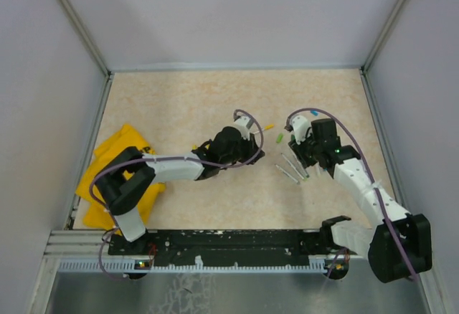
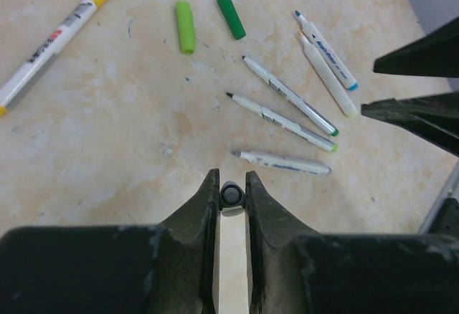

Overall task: Open the pen caps
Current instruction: Place the pen cap at the center of the board, then pick up the pen from the center of the board.

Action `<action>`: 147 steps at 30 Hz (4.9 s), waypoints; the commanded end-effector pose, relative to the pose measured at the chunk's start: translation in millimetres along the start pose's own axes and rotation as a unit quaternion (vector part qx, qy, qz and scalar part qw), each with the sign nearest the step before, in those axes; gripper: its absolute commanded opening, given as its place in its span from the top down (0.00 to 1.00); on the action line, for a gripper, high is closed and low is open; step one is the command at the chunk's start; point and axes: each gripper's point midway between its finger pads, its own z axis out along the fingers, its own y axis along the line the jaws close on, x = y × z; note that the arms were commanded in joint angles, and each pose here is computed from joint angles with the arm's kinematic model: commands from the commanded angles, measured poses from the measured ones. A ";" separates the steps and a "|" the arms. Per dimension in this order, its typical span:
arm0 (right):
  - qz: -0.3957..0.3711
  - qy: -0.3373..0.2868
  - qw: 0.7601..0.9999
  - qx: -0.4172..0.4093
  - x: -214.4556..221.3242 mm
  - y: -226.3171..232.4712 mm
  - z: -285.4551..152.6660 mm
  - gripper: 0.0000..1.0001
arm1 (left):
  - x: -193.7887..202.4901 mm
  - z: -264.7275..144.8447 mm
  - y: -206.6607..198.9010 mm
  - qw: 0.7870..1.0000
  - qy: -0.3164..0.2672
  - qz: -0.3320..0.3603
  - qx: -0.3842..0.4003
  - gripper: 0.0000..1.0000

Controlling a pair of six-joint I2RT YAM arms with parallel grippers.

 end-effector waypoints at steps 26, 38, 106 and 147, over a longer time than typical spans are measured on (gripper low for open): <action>0.014 -0.051 0.998 0.044 -25.4 -25.4 -15.8 0.62 | -4.6 93.2 56.5 0.976 0.113 0.116 -0.149 0.51; 0.010 -0.052 0.998 0.031 -25.1 -20.9 -14.8 0.62 | -85.4 27.9 53.1 0.962 0.022 0.242 -0.127 0.28; -0.003 -0.048 0.999 0.001 -22.0 -11.1 -11.9 0.63 | -57.0 88.2 137.5 0.908 0.233 0.344 -0.047 0.22; -0.004 -0.051 0.999 0.001 -23.3 -10.8 -13.2 0.63 | -25.9 94.2 133.0 0.882 0.298 0.366 -0.005 0.94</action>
